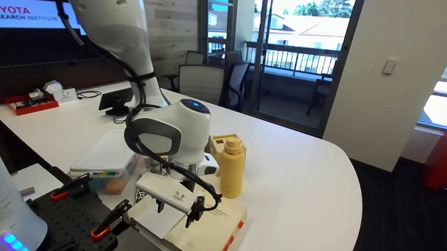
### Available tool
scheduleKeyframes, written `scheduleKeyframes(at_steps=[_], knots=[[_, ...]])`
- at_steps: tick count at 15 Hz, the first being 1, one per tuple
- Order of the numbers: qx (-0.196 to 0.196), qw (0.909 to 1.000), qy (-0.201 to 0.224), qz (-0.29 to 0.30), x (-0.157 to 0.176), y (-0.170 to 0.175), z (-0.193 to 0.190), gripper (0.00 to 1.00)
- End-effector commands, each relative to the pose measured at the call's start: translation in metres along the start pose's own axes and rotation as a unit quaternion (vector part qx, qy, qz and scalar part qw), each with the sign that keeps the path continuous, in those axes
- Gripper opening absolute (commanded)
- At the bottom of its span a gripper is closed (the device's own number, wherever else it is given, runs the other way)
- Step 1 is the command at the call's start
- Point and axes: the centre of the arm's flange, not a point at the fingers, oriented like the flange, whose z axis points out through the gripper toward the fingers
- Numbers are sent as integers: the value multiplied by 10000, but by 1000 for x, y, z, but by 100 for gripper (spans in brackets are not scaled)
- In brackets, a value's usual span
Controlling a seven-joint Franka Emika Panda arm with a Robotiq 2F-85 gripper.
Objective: Open the book
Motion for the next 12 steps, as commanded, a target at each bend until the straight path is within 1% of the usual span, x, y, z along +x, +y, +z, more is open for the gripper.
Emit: scheduleKeyframes(at_steps=[1,8,11,12], knots=[[-215,9993,117,265,7,-14,-37,100],[-411,9973,312,519,36,-25,-73,100],[-426,9966,358,612,43,-26,-82,100],[-441,9963,380,630,39,-28,-83,100]])
